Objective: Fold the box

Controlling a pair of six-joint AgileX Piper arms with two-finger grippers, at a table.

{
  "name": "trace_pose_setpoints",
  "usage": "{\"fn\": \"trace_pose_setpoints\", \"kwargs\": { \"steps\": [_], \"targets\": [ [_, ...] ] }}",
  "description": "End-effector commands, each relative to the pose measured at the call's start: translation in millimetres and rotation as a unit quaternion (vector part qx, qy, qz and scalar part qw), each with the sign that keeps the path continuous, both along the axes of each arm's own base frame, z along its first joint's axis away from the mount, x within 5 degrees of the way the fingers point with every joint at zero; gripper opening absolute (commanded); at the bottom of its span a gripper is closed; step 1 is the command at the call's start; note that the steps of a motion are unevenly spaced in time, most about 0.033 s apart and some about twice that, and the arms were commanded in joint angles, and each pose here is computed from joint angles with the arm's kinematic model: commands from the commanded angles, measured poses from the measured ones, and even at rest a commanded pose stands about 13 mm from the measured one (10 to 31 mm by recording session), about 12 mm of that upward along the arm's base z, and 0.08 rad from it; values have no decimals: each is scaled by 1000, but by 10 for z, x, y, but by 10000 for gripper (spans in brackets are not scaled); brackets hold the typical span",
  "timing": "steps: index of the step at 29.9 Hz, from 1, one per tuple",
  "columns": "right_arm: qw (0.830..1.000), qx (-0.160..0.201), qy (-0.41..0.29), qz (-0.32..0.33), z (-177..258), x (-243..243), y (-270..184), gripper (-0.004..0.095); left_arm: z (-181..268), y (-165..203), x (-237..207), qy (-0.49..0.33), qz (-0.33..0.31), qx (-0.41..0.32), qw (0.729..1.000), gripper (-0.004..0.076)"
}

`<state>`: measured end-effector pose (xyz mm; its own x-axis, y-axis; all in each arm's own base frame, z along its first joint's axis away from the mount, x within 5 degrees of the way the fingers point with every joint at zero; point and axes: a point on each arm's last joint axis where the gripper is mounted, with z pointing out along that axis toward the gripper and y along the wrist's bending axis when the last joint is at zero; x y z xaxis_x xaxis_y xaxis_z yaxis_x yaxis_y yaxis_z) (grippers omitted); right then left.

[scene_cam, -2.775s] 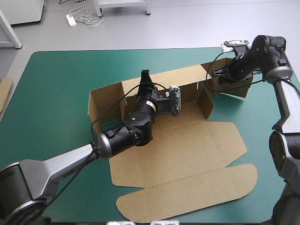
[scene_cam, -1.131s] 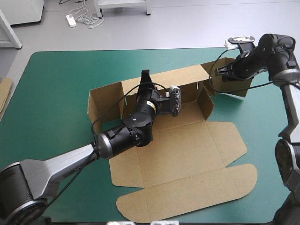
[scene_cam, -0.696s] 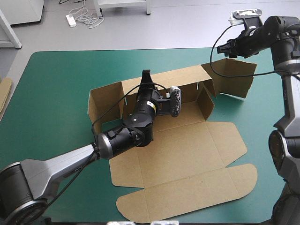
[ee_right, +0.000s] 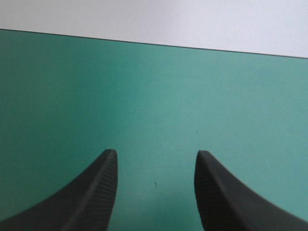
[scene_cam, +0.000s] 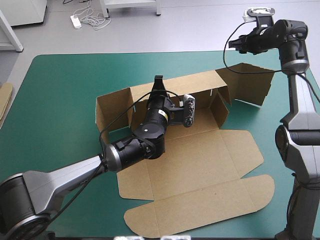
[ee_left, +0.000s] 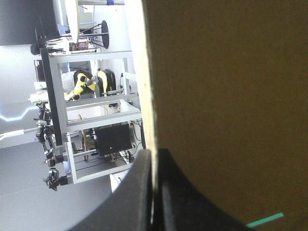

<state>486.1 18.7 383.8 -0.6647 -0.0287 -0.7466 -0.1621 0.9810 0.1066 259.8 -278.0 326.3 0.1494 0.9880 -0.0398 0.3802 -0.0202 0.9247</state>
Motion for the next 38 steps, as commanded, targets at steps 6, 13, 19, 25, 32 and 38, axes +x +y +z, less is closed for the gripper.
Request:
{"fn": "trace_pose_setpoints", "kwargs": {
  "steps": [6,13,19,25,32,38],
  "targets": [
    [1000,5,-23,1,100,-7,-17,472,294,51,-52,-42,-3,-24,999,-9],
    [1000,2,18,15,3,-32,-2,472,294,49,-52,-41,-3,-25,999,-9],
    [999,3,40,24,7,-95,19,472,294,49,-52,-41,-3,-25,999,-9],
    [997,-4,74,31,-74,-175,9,472,298,43,-52,-44,-6,-25,999,-9],
    [997,8,71,36,37,-288,31,472,299,45,-51,-44,-5,-25,999,-9],
    [997,20,66,47,170,-443,60,472,301,34,-53,-45,-10,-30,999,-9]
  ]
}}
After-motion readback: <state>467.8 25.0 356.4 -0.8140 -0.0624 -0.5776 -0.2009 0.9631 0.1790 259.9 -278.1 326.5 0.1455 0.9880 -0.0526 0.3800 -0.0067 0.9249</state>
